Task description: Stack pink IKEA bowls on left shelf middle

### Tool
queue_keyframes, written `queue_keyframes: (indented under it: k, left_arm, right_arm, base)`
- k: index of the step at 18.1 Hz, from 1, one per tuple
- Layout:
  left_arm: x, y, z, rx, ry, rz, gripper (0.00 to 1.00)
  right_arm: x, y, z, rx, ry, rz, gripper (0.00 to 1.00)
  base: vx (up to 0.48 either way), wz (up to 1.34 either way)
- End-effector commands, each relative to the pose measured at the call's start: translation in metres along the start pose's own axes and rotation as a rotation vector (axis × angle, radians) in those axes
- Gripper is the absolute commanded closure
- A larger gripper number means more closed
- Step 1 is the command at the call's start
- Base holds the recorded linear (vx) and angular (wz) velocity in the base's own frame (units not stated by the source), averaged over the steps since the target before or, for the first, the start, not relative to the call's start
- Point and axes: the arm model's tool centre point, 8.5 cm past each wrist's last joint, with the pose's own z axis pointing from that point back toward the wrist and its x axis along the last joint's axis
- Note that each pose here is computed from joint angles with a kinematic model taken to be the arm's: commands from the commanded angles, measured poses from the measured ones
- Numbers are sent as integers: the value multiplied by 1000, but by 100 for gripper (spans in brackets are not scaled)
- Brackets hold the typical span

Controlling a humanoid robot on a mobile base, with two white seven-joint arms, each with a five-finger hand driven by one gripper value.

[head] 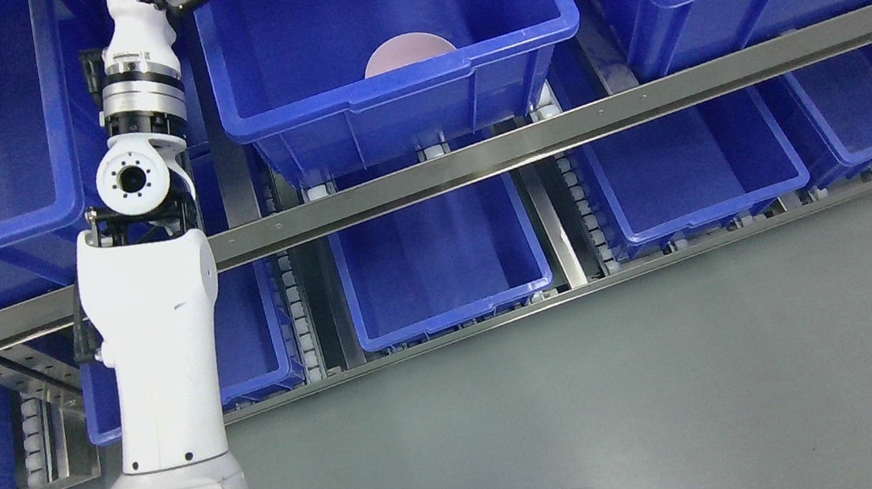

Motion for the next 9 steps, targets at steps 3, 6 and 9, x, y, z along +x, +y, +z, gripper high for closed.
queue_keyframes:
  k: [3,6,9]
  left_arm:
    - [14,-33,46,-52,-56,94,0]
    - [11,-32,52,-48,-48,95,0]
    - [11,-30,51,-43,-50,95,0]
  right_arm:
    - [2,-11,1,-16,-4,3,0]
    - [2,-11,1,-18,-4,3,0]
    - [2,-11,1,-18,-4,3,0]
  base:
    - [0,0]
    - [0,0]
    - [0,0]
